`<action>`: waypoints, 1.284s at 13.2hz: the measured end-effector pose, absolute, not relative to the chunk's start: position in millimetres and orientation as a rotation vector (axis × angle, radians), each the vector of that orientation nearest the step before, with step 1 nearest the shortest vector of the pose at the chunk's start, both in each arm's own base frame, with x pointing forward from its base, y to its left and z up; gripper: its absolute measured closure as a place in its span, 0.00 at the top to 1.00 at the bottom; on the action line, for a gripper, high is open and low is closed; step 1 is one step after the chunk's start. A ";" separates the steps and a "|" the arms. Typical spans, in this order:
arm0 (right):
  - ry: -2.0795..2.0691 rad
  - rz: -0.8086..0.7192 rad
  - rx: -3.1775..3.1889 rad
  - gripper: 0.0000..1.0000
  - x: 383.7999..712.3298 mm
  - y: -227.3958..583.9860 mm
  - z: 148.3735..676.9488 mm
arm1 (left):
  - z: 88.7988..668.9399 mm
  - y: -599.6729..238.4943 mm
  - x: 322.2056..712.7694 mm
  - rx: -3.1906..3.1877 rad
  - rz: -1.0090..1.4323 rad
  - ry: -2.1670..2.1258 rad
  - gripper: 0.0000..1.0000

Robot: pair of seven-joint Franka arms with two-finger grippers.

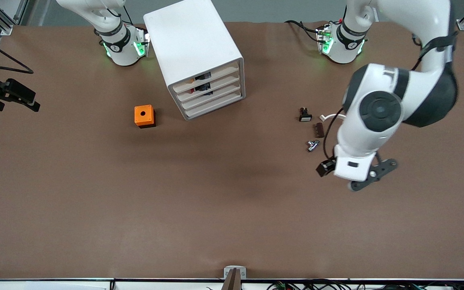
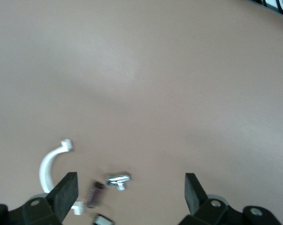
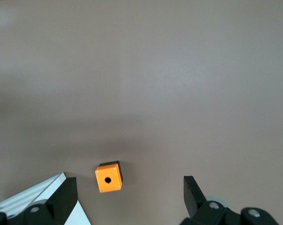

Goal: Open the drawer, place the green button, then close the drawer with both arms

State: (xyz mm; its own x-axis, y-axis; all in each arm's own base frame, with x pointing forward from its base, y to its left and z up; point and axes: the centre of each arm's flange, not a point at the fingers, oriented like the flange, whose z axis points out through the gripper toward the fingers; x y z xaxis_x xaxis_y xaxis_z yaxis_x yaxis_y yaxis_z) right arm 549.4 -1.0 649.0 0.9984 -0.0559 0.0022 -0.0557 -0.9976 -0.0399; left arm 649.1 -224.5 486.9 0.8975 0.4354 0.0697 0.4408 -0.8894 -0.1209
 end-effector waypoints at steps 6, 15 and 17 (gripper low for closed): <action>0.093 0.005 -3.100 1.00 548.9 -3.1 648.1 | 565.1 -98.9 639.8 -2.966 -0.022 -0.525 1.00; 0.105 0.005 -3.100 1.00 548.8 -7.6 648.0 | 625.4 -45.5 604.0 -3.001 0.005 -0.347 1.00; 0.105 0.005 -3.100 1.00 548.8 -7.5 648.0 | 635.2 -46.2 595.4 -3.022 0.008 -0.277 1.00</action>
State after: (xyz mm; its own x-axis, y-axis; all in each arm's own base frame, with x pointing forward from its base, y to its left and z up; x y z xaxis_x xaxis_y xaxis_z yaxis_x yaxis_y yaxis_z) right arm 548.8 -7.5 648.0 0.9977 -0.0676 -0.0048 -0.0677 -0.9969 -0.0396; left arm 595.4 -46.2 635.2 0.9834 0.1814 0.0046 0.1808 -0.9777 -0.1065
